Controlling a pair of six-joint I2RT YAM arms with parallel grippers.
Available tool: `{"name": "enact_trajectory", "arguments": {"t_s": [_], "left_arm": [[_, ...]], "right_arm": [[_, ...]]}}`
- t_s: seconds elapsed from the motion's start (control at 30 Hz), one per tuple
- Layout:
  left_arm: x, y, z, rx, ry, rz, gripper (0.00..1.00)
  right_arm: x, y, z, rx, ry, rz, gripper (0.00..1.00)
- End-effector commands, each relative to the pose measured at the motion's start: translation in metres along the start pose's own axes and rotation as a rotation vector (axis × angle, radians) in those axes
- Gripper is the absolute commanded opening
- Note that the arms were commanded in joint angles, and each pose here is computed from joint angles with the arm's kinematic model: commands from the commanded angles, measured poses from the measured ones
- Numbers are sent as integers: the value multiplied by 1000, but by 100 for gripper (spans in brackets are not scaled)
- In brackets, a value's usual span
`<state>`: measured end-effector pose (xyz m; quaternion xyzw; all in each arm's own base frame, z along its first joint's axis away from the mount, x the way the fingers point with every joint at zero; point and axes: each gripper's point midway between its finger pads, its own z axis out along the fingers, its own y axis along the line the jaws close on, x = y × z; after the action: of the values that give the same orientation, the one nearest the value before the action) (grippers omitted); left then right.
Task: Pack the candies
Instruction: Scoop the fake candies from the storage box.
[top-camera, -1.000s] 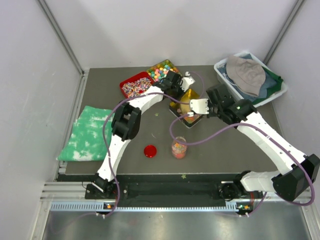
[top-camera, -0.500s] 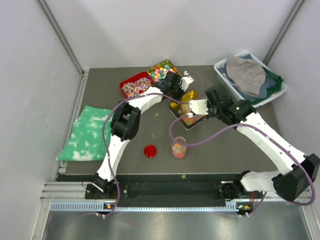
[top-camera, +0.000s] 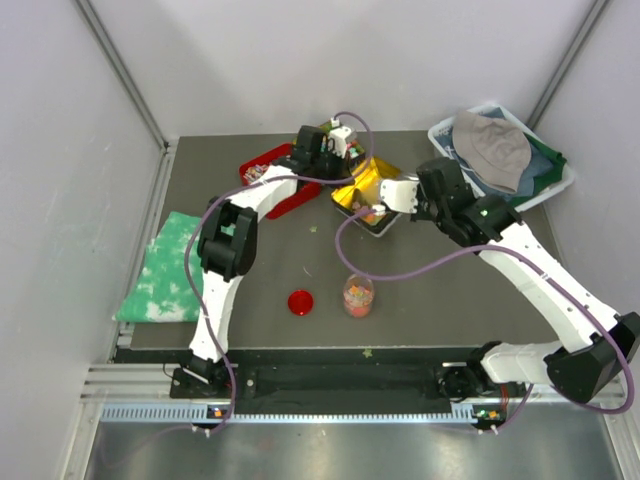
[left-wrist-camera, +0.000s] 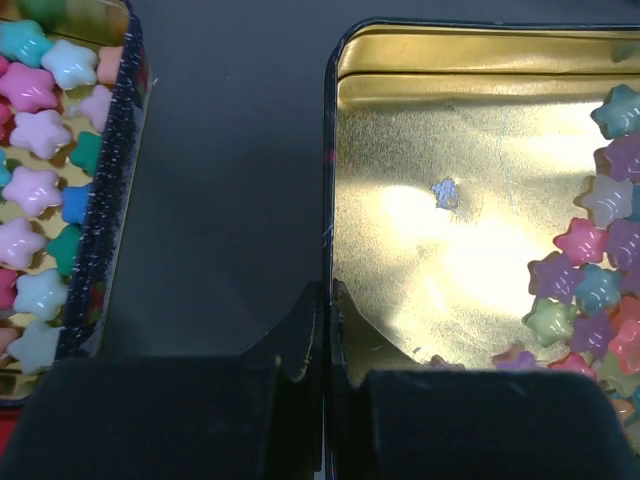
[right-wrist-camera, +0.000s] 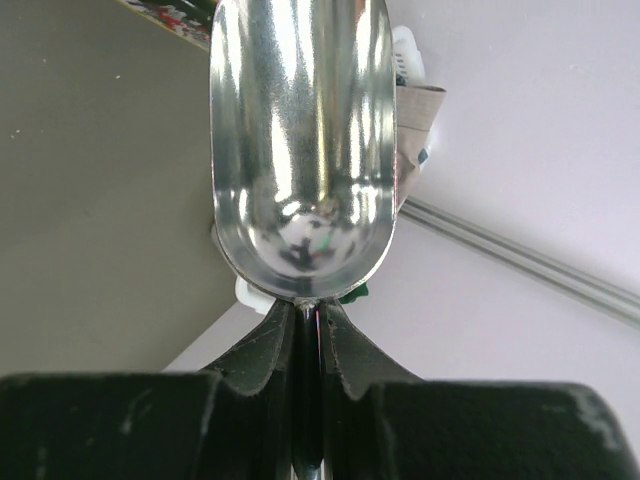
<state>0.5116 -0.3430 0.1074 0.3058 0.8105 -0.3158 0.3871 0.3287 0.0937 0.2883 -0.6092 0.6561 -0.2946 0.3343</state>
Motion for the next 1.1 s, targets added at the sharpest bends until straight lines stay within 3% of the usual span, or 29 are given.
{"name": "enact_trajectory", "arguments": {"t_s": [0.0, 0.3, 0.43, 0.57, 0.77, 1.07], "left_arm": [[-77, -40, -42, 141, -196, 25, 0], [-94, -51, -57, 203, -256, 24, 0], [-109, -59, -65, 231, -294, 36, 0], [-118, -46, -63, 120, -300, 83, 0], [-102, -21, -65, -81, -236, 221, 0], [-99, -11, -76, -187, -221, 307, 0]], "right_arm": [[1, -32, -18, 114, -25, 92, 0], [2, -81, -27, 308, -15, 163, 0], [4, -84, -27, 312, -8, 157, 0], [4, -83, -27, 295, 3, 122, 0], [8, -61, -20, 210, 31, 8, 0], [0, -25, -2, 143, 68, -290, 0]]}}
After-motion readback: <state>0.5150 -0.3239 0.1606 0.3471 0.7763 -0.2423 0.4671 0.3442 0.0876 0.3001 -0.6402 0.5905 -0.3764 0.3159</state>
